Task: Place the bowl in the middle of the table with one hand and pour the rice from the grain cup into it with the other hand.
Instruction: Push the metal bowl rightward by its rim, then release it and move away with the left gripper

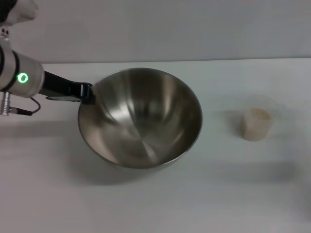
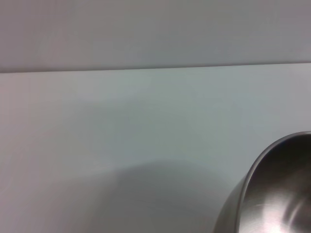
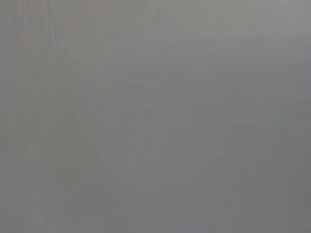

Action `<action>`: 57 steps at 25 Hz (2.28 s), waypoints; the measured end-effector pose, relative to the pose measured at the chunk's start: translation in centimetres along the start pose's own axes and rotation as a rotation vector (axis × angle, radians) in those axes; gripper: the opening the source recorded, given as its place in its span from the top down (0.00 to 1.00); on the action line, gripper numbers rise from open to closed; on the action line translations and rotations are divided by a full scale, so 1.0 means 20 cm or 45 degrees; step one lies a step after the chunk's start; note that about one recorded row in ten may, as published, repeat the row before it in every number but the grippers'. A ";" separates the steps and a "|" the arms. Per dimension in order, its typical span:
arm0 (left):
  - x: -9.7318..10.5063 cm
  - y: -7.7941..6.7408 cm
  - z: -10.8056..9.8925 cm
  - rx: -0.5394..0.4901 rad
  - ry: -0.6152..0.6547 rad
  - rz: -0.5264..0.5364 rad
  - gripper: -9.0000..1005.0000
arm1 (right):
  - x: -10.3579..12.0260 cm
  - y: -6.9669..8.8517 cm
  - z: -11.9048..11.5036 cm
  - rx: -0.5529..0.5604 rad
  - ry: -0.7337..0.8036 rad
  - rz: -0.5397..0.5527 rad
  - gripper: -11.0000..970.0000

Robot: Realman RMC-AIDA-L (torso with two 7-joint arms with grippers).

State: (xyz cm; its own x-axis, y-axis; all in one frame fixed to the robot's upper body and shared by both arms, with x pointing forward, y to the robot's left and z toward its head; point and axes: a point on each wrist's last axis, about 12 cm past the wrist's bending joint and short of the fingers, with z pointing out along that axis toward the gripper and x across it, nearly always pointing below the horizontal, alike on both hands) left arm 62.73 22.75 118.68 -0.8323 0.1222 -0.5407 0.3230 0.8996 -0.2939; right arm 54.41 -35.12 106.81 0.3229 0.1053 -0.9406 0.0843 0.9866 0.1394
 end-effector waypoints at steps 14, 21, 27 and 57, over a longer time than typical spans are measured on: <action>0.00 -0.12 0.12 0.000 0.030 0.031 0.95 | -0.01 0.01 0.01 -0.015 -0.010 -0.003 0.16; 0.00 -0.13 0.13 0.012 0.019 0.018 0.95 | -0.01 0.01 0.01 -0.016 -0.010 -0.004 0.16; 0.01 -0.13 0.15 0.007 0.024 0.022 0.95 | -0.01 0.01 0.01 -0.017 -0.014 -0.005 0.16; 0.01 -0.13 0.17 -0.027 0.045 0.065 0.95 | -0.01 0.01 0.00 -0.020 -0.015 -0.005 0.16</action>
State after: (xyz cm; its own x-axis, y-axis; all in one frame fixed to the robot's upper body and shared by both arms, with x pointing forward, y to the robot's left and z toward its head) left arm 63.21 18.98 116.63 -0.8307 0.1826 -0.5259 0.3560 0.9005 -0.2497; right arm 54.44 -35.02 107.03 0.3339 0.0997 -0.9373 0.0713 0.9889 0.1306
